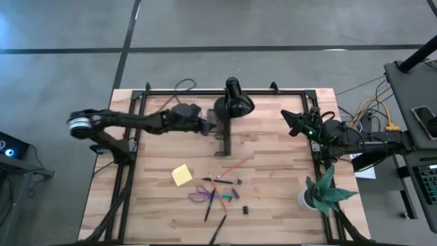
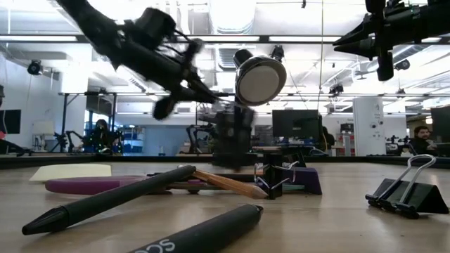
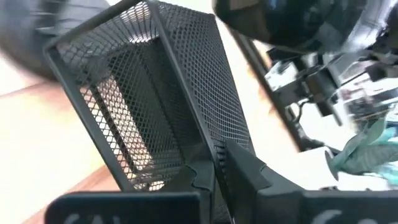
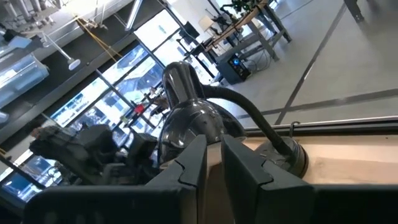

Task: Pick and place office supplies into organizer
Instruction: Prepare the black desk organizer

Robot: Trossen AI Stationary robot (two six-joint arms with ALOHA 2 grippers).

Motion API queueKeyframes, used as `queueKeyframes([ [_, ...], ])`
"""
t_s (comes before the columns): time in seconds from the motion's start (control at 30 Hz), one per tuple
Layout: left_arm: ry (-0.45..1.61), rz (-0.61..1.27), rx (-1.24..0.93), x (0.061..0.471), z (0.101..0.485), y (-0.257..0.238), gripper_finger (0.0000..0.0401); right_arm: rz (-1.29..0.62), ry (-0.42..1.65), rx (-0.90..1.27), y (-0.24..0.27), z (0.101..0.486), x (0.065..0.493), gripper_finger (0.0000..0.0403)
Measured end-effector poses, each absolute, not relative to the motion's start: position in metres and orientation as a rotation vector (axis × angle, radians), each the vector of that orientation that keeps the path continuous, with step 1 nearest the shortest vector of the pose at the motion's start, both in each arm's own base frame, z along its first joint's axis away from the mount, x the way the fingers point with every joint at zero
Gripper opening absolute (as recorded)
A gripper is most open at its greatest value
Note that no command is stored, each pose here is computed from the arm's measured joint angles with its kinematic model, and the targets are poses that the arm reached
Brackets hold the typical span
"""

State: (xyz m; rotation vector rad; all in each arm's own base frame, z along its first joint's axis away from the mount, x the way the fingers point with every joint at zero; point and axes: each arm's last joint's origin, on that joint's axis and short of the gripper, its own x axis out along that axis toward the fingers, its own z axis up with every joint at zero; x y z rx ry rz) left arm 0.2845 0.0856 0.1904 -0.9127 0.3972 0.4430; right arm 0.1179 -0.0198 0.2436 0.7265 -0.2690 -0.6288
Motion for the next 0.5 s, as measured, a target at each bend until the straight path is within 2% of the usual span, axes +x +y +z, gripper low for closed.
queueKeyframes([
  [0.17, 0.448, 0.546, -0.902, 0.250, 0.220, 0.077, 0.0001, -0.635, -0.258, 0.700, -0.020, 0.243, 0.118, 0.0043],
  [0.33, 0.559, 0.736, -0.857, 0.210, 0.233, 0.069, 0.0001, -0.641, -0.254, 0.682, -0.020, 0.243, 0.118, 0.0043],
  [0.5, 0.682, 0.886, -0.761, 0.191, 0.246, 0.067, 0.0006, -0.641, -0.256, 0.686, -0.020, 0.243, 0.118, 0.0043],
])
